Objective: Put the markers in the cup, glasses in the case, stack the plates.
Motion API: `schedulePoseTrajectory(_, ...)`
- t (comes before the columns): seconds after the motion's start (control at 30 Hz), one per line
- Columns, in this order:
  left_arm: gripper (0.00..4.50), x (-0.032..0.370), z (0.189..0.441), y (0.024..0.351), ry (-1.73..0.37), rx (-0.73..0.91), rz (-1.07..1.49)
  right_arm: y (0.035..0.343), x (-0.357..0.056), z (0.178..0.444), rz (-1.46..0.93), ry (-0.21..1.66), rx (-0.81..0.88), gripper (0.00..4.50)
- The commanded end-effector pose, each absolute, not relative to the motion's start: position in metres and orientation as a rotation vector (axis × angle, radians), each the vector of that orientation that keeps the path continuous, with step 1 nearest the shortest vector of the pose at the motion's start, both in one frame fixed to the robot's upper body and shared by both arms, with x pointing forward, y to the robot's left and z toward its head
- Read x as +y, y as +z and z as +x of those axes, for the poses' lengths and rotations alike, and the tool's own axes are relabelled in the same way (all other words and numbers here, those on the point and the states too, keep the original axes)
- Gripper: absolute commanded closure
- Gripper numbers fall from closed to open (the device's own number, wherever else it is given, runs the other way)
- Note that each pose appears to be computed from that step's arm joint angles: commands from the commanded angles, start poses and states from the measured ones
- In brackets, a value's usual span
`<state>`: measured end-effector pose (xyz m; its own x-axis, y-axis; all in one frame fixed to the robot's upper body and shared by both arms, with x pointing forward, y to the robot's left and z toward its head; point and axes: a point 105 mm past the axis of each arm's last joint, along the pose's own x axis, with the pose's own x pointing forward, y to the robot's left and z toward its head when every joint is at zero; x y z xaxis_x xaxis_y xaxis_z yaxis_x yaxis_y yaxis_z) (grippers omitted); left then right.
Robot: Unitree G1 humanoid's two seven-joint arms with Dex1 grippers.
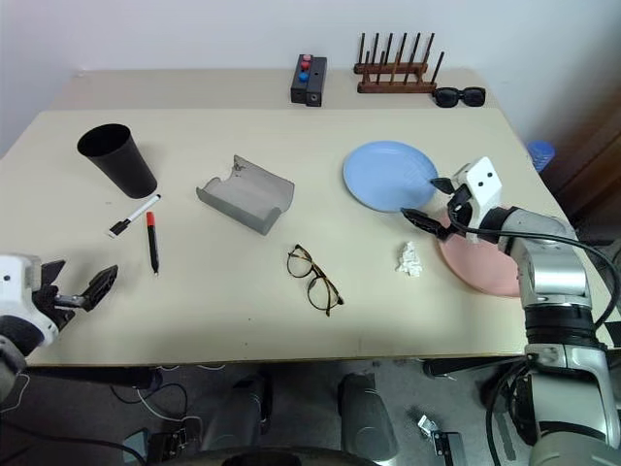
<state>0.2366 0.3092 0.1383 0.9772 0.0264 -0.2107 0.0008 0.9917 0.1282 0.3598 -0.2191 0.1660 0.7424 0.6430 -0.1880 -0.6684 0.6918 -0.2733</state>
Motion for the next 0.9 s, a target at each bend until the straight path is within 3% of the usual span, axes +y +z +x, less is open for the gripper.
schedulePoseTrajectory(0.03, 0.08, 0.308, 0.248, 0.149, 0.033, 0.212, 0.136, 0.186, -0.183, 0.351, -0.357, 0.832, -0.015, 0.0)
schedulePoseTrajectory(0.17, 0.08, 0.299, 0.265, 0.136, 0.056, 0.365, 0.12, 0.187, -0.134, 0.331, -0.365, 0.975, -0.055, 0.0)
schedulePoseTrajectory(0.43, 0.08, 0.288, 0.294, 0.134, 0.189, 0.447, -0.004, 0.174, -0.067, 0.294, -0.359, 1.178, -0.074, 0.0)
schedulePoseTrajectory(0.9, 0.08, 0.262, 0.306, 0.107, 0.197, 0.693, -0.118, 0.156, -0.055, 0.288, -0.337, 1.234, -0.076, 0.0)
